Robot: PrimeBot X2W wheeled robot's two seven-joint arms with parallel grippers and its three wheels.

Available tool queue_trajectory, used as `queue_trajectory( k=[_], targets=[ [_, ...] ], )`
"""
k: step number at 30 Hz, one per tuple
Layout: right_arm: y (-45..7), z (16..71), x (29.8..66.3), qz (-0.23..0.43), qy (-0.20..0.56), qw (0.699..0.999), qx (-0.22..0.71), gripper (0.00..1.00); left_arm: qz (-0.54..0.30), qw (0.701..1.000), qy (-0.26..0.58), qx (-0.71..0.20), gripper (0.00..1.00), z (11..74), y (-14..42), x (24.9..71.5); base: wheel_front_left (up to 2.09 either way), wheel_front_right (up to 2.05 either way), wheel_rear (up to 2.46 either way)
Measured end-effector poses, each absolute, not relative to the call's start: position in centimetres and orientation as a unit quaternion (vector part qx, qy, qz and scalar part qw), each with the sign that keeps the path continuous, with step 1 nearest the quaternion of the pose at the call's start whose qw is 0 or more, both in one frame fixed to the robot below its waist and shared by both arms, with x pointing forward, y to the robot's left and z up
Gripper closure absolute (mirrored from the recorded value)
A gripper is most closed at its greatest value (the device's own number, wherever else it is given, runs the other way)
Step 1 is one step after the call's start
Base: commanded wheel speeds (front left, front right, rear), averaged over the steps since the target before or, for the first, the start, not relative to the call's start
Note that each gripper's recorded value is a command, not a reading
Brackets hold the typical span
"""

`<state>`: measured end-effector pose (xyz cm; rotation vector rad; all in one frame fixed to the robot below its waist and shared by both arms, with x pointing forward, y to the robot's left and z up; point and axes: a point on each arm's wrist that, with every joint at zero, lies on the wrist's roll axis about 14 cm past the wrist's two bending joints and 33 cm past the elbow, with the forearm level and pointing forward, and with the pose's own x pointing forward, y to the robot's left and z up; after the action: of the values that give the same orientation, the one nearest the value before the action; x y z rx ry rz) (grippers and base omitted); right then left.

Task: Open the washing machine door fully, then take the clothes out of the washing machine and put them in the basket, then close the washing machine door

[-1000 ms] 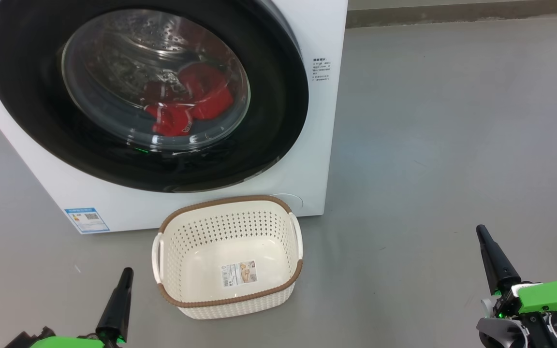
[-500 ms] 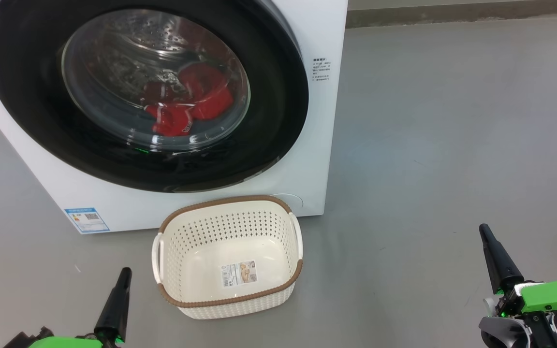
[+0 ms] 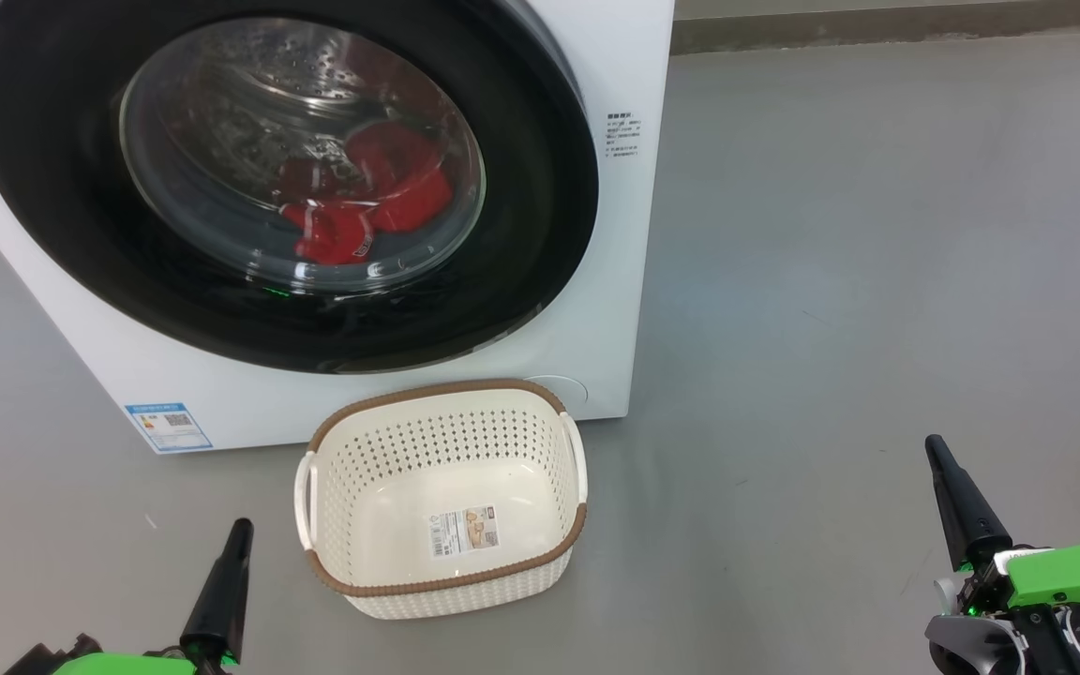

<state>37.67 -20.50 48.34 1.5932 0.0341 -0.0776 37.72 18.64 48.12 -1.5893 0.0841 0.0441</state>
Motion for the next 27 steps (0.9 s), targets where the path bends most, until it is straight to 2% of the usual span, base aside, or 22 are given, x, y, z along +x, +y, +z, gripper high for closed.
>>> queue_trajectory(
  k=[27],
  targets=[
    [-20.39, 48.32, 37.66, -0.034, 0.016, 0.697, 0.716, 1.0, 0.02, 0.699, 0.037, -0.714, 1.0, 48.13, 18.78, 37.71, 0.0, 0.0, 0.0]
  ],
)
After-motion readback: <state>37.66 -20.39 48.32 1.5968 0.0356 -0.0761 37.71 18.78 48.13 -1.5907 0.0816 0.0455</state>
